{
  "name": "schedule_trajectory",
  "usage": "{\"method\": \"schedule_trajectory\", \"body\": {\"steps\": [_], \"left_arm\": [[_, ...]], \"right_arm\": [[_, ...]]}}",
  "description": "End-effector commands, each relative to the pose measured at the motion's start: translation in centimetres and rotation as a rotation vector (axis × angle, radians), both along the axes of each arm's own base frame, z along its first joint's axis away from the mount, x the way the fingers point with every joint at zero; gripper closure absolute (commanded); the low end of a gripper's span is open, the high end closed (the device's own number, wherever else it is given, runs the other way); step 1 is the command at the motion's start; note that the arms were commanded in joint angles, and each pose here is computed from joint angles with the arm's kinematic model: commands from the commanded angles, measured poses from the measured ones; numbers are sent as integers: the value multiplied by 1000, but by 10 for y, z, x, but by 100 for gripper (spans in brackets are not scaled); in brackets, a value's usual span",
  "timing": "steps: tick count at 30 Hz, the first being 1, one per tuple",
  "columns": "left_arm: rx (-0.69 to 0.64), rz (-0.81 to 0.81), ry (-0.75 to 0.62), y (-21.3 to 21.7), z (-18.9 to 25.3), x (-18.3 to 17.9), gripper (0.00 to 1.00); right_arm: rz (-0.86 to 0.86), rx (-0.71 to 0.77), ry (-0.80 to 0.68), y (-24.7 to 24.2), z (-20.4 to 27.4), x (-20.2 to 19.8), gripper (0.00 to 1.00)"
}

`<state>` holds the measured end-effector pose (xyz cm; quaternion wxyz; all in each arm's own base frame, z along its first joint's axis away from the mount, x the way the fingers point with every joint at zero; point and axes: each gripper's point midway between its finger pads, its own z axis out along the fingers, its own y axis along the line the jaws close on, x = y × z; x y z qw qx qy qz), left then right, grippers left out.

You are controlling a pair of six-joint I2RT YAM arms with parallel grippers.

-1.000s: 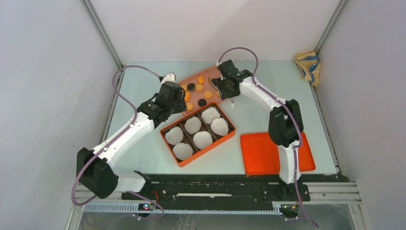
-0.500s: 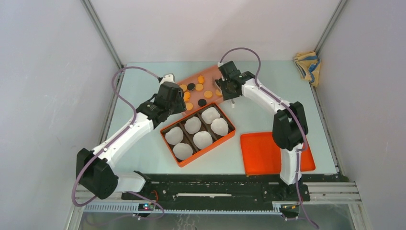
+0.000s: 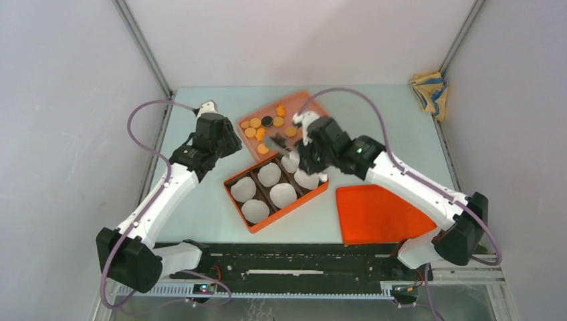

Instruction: Pack the cookies

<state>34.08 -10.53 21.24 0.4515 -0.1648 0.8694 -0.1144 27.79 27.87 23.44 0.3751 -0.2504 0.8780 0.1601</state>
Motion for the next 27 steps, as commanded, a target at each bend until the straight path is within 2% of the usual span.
{"method": "schedule_trajectory", "body": {"steps": [1, 4, 9, 27], "left_arm": [[-21, 28, -34, 10, 13, -6, 54], [-18, 38, -39, 14, 19, -8, 54], [-27, 41, -47, 16, 21, -14, 54], [21, 52, -45, 29, 16, -21, 54]], "right_arm": [[169, -9, 71, 28, -15, -68, 99], [236, -47, 58, 41, -19, -100, 99], [303, -18, 75, 64, -22, -120, 99], [320, -87, 82, 109, -59, -97, 98]]}}
